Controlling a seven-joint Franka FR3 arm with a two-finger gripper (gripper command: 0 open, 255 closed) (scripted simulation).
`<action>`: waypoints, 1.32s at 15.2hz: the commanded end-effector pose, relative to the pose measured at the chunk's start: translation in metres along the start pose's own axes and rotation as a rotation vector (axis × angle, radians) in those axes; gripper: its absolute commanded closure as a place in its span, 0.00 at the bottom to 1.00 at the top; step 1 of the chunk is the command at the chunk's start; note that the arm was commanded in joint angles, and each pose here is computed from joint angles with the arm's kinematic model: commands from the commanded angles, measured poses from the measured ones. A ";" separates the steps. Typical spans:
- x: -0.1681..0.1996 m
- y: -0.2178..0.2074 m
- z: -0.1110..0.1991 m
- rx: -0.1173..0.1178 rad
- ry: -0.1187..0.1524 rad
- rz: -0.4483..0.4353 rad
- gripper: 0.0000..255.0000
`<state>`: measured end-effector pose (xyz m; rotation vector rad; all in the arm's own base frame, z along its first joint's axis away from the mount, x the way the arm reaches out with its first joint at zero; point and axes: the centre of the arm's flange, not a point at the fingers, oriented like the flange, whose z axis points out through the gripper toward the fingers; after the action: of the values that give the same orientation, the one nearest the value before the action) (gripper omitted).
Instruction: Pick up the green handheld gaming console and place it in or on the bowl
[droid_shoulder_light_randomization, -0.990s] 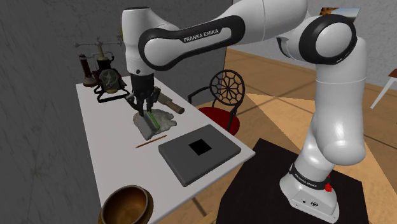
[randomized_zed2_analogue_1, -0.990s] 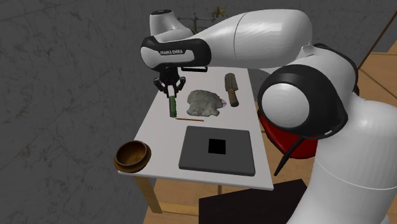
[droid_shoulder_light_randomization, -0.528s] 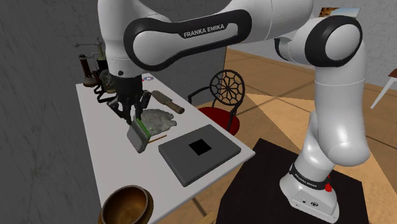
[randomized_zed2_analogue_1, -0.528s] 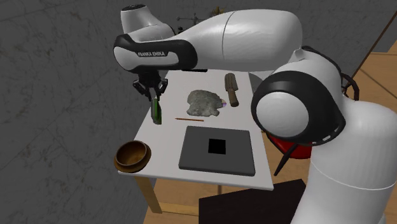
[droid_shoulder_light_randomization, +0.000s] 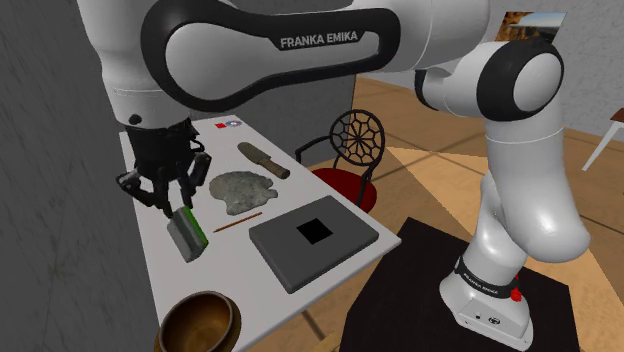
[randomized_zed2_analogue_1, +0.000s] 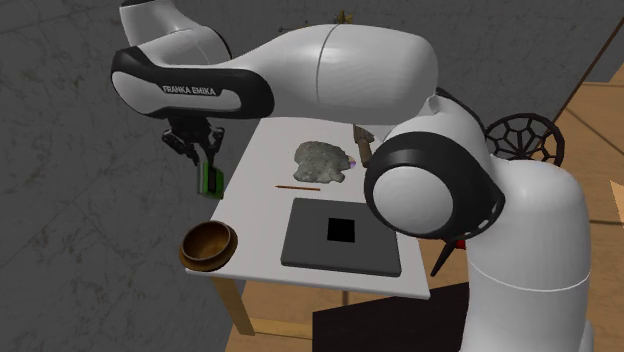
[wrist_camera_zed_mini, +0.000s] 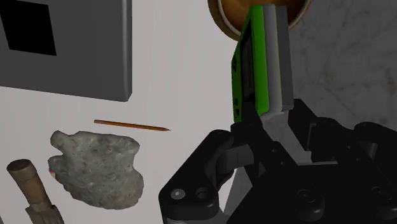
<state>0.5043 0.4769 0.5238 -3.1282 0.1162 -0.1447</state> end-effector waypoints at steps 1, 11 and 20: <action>-0.013 -0.022 -0.005 -0.001 0.000 0.001 1.00; -0.028 -0.043 0.031 -0.001 0.000 0.001 1.00; -0.033 -0.042 0.078 -0.001 0.000 0.001 1.00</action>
<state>0.4823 0.5232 0.4478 -3.1295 0.1182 -0.1439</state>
